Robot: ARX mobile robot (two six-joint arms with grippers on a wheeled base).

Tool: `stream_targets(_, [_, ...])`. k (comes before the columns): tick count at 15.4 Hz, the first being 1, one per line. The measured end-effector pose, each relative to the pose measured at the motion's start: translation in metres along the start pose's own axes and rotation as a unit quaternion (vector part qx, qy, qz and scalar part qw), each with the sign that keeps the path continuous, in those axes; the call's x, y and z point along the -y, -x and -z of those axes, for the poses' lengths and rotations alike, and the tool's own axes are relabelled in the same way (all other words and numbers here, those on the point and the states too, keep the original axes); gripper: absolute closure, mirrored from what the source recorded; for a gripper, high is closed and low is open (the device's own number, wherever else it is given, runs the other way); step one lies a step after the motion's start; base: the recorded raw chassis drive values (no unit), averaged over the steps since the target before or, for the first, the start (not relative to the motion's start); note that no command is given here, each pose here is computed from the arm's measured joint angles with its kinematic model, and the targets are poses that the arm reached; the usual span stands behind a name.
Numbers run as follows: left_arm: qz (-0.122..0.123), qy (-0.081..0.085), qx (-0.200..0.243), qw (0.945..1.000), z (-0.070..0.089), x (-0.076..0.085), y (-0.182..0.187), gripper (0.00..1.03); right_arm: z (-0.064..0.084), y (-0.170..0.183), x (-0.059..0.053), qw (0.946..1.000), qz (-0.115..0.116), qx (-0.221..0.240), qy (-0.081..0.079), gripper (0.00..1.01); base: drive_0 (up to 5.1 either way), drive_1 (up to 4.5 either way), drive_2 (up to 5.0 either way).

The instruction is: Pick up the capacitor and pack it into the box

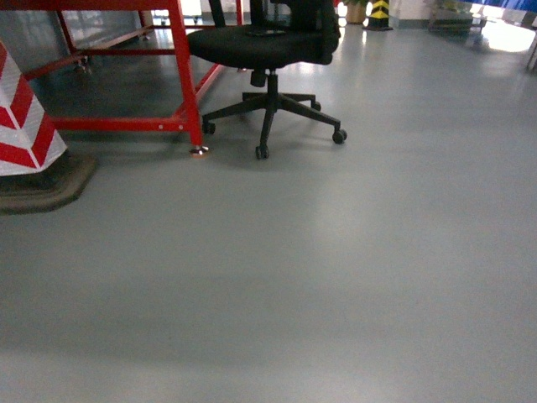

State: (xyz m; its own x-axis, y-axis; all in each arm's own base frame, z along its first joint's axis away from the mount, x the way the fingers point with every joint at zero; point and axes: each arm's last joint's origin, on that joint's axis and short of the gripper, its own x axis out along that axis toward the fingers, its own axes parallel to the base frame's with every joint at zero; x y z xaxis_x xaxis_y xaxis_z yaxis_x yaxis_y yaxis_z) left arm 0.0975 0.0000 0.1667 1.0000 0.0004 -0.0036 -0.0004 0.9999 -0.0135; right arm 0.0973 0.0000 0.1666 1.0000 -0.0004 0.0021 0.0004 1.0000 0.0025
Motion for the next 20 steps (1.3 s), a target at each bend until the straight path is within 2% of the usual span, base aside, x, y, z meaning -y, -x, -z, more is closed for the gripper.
stream_targets(20, [0.0,0.0,0.0,1.0,-0.0001,0.0,0.0,0.58,0.0001,0.0,0.0,1.0,0.0,-0.001,0.0,0.03,-5.1,2.35,2.4])
